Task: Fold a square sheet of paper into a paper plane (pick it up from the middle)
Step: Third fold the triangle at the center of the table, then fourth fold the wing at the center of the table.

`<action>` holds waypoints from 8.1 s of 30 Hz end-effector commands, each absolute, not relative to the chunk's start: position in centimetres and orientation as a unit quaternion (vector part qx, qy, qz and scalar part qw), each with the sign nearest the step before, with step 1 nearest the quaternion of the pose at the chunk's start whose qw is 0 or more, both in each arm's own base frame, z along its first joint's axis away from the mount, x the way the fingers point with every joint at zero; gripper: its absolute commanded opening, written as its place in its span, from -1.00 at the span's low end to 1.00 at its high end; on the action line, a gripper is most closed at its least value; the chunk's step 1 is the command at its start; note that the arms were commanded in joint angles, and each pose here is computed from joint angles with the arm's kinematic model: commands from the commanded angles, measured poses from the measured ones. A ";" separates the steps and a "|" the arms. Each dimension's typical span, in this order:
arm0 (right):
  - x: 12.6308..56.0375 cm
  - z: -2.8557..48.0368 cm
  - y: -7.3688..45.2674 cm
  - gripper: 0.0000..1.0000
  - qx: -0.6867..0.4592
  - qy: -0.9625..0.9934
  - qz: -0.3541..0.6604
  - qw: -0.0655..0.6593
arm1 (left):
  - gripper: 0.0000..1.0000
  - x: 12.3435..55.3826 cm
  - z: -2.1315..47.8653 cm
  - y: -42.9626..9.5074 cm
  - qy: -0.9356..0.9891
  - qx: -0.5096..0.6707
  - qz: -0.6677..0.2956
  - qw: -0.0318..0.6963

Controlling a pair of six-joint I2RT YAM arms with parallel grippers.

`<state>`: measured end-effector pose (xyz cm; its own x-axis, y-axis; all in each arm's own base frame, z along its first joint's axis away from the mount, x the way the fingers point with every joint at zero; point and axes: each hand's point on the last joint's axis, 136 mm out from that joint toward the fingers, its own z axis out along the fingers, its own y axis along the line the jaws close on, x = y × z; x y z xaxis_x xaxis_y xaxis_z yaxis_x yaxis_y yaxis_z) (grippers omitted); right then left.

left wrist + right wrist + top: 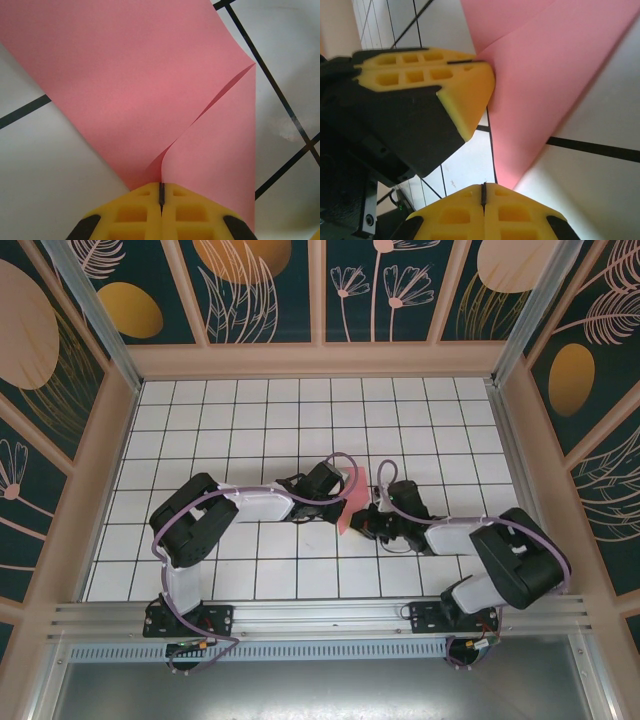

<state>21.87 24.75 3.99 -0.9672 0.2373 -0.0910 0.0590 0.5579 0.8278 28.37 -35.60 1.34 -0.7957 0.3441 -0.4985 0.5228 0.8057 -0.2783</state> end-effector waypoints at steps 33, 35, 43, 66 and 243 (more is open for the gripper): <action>21.3 1.5 26.0 -1.00 0.078 0.907 0.405 0.079 | -0.99 25.4 -3.6 -32.1 0.950 0.239 -0.149 0.135; 21.8 3.0 25.9 -1.00 0.072 0.904 0.410 0.100 | -0.99 25.4 -3.4 -32.1 0.950 0.238 -0.151 0.135; 24.4 4.6 19.4 -0.77 0.136 0.913 0.340 0.178 | -0.90 25.0 -1.2 -32.0 0.949 0.226 -0.166 0.143; 26.3 6.2 19.7 -0.52 0.137 0.878 0.417 0.191 | -0.81 26.6 8.7 -35.2 0.920 0.166 -0.283 0.216; 24.3 4.7 28.7 -0.82 0.048 0.901 0.412 0.128 | -0.09 21.0 4.7 -30.3 0.924 0.116 -0.230 0.284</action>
<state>23.59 28.28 4.19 -0.9638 0.1770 -0.1996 -0.0321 0.6657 0.7455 20.59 -30.77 4.95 -0.8332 0.0842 -0.5465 0.3606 0.8320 -0.4216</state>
